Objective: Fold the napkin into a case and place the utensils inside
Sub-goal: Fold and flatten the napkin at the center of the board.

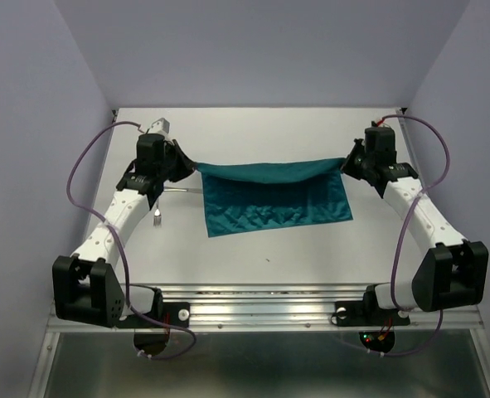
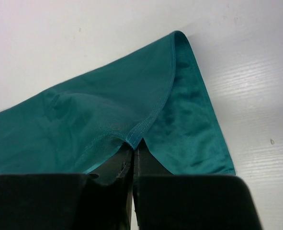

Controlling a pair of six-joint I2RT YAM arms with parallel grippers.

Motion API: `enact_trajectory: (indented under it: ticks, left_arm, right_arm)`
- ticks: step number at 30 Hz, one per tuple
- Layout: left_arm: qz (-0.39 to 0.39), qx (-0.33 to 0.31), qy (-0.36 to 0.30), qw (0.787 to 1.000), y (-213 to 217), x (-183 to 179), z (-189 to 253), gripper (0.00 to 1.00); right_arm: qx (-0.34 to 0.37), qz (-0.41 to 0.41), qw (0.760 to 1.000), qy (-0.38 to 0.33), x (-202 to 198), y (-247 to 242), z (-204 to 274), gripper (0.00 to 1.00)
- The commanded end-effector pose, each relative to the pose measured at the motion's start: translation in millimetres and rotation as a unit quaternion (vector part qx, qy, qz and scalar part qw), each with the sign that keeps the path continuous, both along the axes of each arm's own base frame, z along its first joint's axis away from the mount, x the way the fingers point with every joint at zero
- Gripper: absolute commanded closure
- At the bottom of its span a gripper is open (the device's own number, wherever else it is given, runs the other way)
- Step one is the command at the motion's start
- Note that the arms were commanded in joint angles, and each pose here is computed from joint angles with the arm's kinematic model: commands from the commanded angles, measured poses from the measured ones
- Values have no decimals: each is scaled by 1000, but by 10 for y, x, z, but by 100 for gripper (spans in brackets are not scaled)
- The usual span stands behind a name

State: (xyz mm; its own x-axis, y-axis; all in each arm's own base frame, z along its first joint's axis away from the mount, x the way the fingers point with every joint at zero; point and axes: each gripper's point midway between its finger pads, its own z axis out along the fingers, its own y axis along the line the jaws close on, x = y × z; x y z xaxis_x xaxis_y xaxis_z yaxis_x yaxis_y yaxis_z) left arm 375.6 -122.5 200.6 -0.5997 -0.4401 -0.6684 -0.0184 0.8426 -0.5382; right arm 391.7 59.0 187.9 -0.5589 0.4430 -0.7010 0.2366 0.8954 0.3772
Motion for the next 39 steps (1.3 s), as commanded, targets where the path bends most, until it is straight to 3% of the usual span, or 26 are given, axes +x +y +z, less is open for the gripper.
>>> enact_trajectory:
  ticks: [1,14,28,31,32,33,34,38,39]
  left_arm:
    - [-16,-19,-21,999,-72,-163,97,100]
    - [-47,-24,8,999,-338,-464,-207,100]
    - [-45,-16,63,997,-447,-686,-714,100]
    - [-43,-13,75,996,-442,-694,-775,100]
    - [-42,-10,81,996,-439,-695,-808,95]
    - [-43,-7,86,995,-436,-699,-830,88]
    - [-43,-7,84,996,-445,-676,-797,69]
    - [-40,5,71,997,-434,-566,-663,15]
    - [-36,12,72,997,-414,-554,-643,9]
  right_arm:
    - [-17,-23,1000,7,-143,-133,-47,99]
    - [-76,-56,995,34,-96,-358,-259,99]
    - [-47,-41,994,91,-476,-267,-766,99]
    - [-43,-44,992,107,-556,-262,-910,70]
    - [-47,-51,991,115,-585,-288,-945,43]
    - [-51,-55,990,116,-588,-309,-942,31]
    - [-63,-68,988,121,-603,-370,-941,19]
    - [-92,-97,985,110,-551,-514,-791,10]
    - [-96,-102,984,106,-534,-537,-749,10]
